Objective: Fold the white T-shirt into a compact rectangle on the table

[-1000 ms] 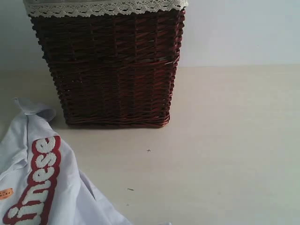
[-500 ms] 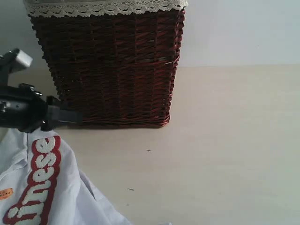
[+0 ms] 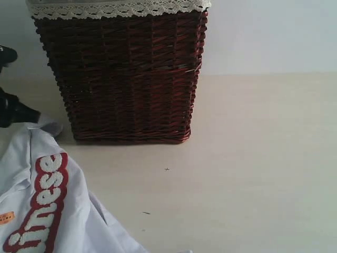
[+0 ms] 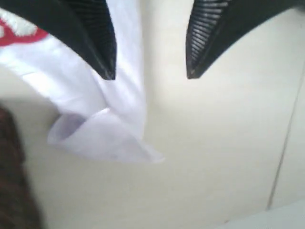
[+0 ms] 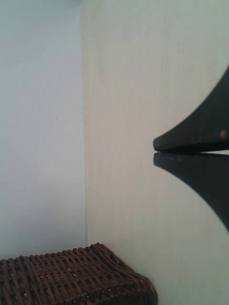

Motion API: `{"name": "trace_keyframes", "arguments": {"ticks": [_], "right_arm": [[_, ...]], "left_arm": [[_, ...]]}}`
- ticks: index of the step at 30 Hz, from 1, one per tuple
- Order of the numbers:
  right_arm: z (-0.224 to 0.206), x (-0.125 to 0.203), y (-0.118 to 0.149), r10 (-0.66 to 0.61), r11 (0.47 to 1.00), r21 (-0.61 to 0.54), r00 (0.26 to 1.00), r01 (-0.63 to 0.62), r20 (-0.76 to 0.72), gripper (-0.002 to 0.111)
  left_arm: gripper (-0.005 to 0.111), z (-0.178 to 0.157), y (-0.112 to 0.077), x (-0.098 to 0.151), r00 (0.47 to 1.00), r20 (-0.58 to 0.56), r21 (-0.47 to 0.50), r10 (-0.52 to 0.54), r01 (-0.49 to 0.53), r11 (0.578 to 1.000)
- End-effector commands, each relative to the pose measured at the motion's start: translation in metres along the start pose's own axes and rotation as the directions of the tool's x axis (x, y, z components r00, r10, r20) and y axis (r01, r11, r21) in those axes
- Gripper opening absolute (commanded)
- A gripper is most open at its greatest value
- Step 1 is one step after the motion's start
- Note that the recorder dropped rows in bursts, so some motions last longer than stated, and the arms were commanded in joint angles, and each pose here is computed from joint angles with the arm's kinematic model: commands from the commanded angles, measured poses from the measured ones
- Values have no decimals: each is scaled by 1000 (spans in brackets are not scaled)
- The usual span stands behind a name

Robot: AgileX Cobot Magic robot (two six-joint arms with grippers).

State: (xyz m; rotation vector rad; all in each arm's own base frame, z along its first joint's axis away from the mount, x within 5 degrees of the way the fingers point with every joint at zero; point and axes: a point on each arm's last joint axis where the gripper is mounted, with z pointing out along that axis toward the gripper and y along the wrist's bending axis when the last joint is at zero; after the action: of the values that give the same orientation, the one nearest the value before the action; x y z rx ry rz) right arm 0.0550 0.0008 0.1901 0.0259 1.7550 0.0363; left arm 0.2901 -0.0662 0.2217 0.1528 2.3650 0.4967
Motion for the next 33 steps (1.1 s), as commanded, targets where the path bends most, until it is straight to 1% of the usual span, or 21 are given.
{"name": "trace_keyframes", "arguments": {"ticks": [1, 2, 3, 4, 5, 9, 11, 12, 14, 17, 18, 21, 23, 25, 26, 27, 28, 29, 30, 32, 33], "right_arm": [[0, 1, 0, -7, 1000, -3, 1000, 7, 4, 0], [0, 1, 0, -7, 1000, -3, 1000, 7, 4, 0], [0, 1, 0, -7, 1000, -3, 1000, 7, 4, 0], [0, 1, 0, -7, 1000, -3, 1000, 7, 4, 0], [0, 1, 0, -7, 1000, -3, 1000, 7, 4, 0], [0, 1, 0, -7, 1000, -3, 1000, 7, 4, 0], [0, 1, 0, -7, 1000, -3, 1000, 7, 4, 0], [0, 1, 0, -7, 1000, -3, 1000, 7, 4, 0], [0, 1, 0, -7, 1000, -3, 1000, 7, 4, 0], [0, 1, 1, 6, 1000, -8, 1000, -6, 4, 0], [0, 1, 1, 6, 1000, -8, 1000, -6, 4, 0], [0, 1, 1, 6, 1000, -8, 1000, -6, 4, 0], [0, 1, 1, 6, 1000, -8, 1000, -6, 4, 0], [0, 1, 1, 6, 1000, -8, 1000, -6, 4, 0], [0, 1, 1, 6, 1000, -8, 1000, -6, 4, 0], [0, 1, 1, 6, 1000, -8, 1000, -6, 4, 0], [0, 1, 1, 6, 1000, -8, 1000, -6, 4, 0], [0, 1, 1, 6, 1000, -8, 1000, -6, 4, 0], [0, 1, 1, 6, 1000, -8, 1000, -6, 4, 0], [0, 1, 1, 6, 1000, -8, 1000, -6, 4, 0], [0, 1, 1, 6, 1000, -8, 1000, -6, 4, 0]], "left_arm": [[46, -19, -15, -7, 955, -276, 243, 113, -45, 969], [46, -24, -22, -6, 939, -306, 343, 157, -45, 938], [46, -27, -28, -3, 927, -321, 413, 194, -48, 910], [46, -28, -30, -1, 920, -324, 444, 219, -57, 894], [46, -28, -32, 4, 913, -335, 454, 233, -60, 889], [46, -16, -34, 30, 902, -334, 436, 274, -110, 893], [46, -8, -37, 43, 914, -273, 438, 299, -159, 885], [47, -4, -37, 49, 915, -238, 435, 326, -200, 878], [54, 1, -38, 59, 915, -195, 428, 353, -244, 870], [66, 6, -32, 62, 925, -215, 406, 314, -208, 890], [68, 9, -28, 63, 926, -230, 394, 300, -193, 898], [66, 23, -15, 71, 906, -312, 336, 285, -175, 926], [63, 32, -11, 76, 901, -339, 315, 269, -161, 935], [61, 42, -15, 79, 904, -336, 332, 264, -149, 932], [60, 44, -18, 80, 902, -330, 343, 279, -161, 926], [59, 50, -21, 84, 888, -336, 355, 314, -189, 915], [56, 53, -22, 86, 880, -340, 357, 332, -206, 911], [44, 59, -20, 90, 866, -361, 345, 345, -219, 913], [27, 63, -16, 92, 867, -376, 325, 327, -207, 923], [2, 65, -12, 87, 877, -389, 289, 280, -172, 942], [1, 64, -10, 82, 880, -387, 280, 275, -171, 945]]}}
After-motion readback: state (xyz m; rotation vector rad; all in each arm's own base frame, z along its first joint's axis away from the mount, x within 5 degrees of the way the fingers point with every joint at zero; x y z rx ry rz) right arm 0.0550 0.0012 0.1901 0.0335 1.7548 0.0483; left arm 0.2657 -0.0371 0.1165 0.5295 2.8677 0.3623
